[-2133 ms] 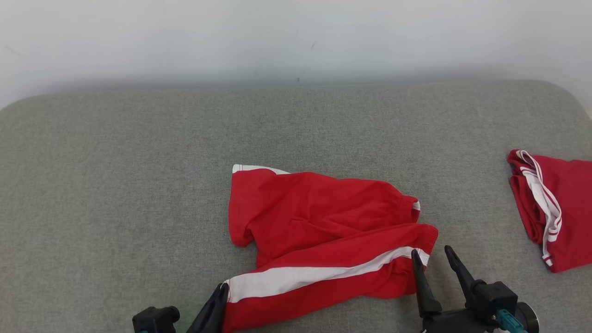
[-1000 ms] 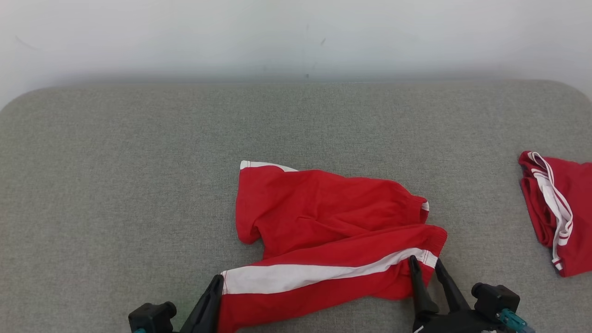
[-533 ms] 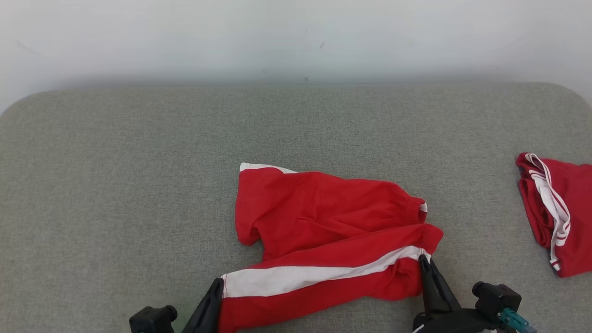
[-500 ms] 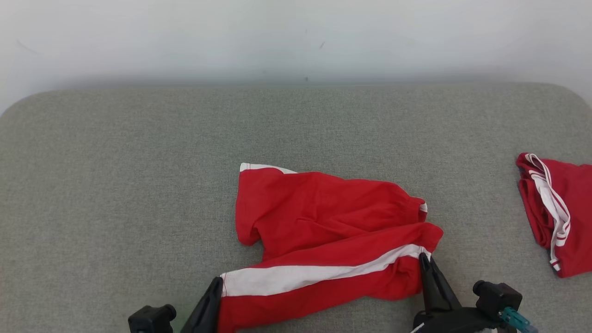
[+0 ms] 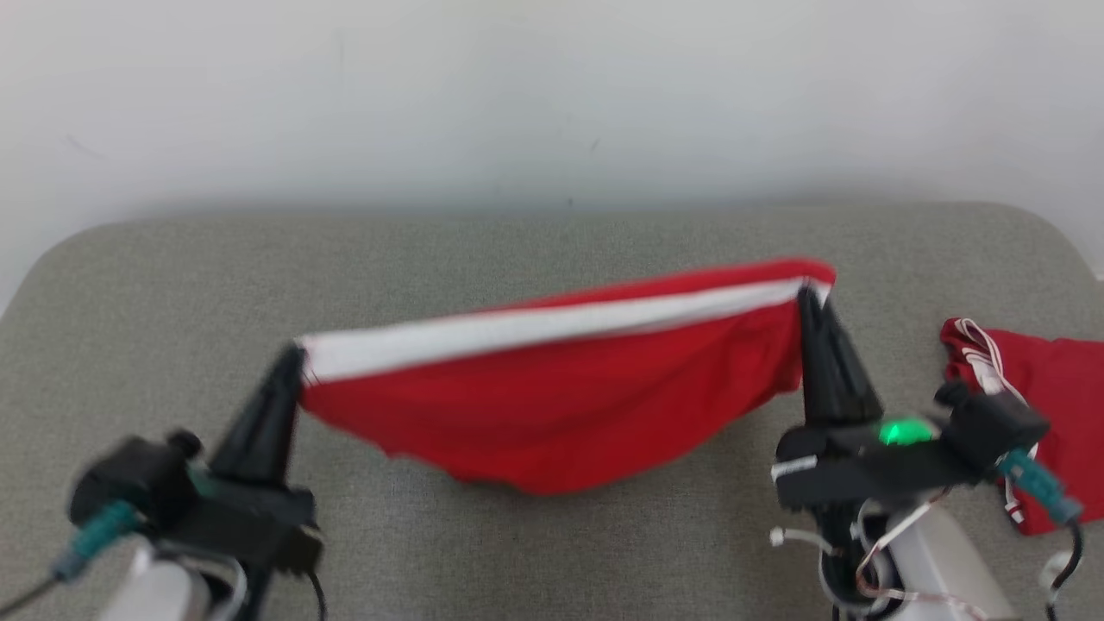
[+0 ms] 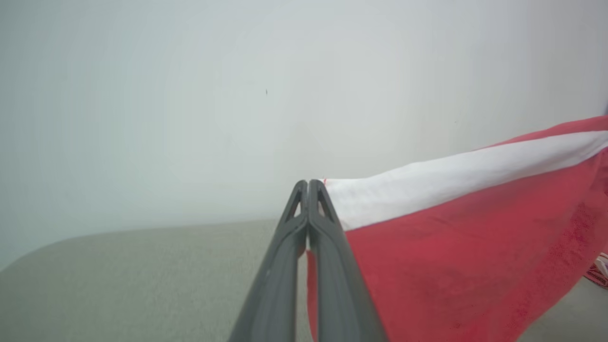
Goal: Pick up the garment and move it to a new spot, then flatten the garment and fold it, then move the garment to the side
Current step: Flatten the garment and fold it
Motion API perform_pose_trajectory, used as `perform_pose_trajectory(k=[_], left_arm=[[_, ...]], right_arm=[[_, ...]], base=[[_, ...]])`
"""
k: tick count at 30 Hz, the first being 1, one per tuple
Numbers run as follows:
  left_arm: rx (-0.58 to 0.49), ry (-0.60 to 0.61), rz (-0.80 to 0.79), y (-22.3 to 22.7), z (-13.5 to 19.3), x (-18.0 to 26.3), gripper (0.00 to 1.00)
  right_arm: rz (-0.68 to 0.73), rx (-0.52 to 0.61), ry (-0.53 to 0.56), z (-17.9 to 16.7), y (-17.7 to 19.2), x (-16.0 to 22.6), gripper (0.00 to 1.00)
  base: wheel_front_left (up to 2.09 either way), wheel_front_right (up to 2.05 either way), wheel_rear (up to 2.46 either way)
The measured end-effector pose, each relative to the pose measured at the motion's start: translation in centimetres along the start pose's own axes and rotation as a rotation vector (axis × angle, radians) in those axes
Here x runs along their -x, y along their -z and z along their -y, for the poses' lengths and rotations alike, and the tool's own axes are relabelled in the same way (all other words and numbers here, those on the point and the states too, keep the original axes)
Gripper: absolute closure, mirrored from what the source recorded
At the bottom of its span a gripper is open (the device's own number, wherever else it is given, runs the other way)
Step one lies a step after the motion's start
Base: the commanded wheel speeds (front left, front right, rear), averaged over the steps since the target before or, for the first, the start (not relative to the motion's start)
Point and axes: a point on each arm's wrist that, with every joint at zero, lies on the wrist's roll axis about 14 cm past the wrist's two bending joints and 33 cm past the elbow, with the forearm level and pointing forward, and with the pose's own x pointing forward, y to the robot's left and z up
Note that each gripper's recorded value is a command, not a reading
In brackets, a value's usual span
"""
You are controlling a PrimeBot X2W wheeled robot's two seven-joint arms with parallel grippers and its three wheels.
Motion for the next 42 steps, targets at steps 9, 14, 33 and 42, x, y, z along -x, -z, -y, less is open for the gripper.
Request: perform_pose_trajectory(k=[9, 14, 33, 42], left_arm=[[-0.263, 0.089, 0.271, -13.5, -1.2, -3.6, 1.0], [-0.344, 0.102, 0.3, -16.9, -1.6, -5.7, 1.0], [-0.502, 0.028, 0.258, -13.4, -6.7, -21.1, 1.0], [-0.419, 0.022, 0.174, -4.1, -7.8, -23.1, 1.0]], right_arm=[[0.257, 0.07, -0.222, -5.4, -10.7, -5.1, 1.0], [0.283, 0.112, -0.267, -6.2, -12.6, -7.9, 1.0], [0.194, 0.438, -0.2, -0.1, -8.5, -24.9, 1.0], [-0.003, 0.512, -0.176, 5.4, 3.2, -25.5, 1.0]], base=[[0.0, 0.0, 0.0], [0.0, 0.0, 0.0], [0.0, 0.0, 0.0], [0.0, 0.0, 0.0]])
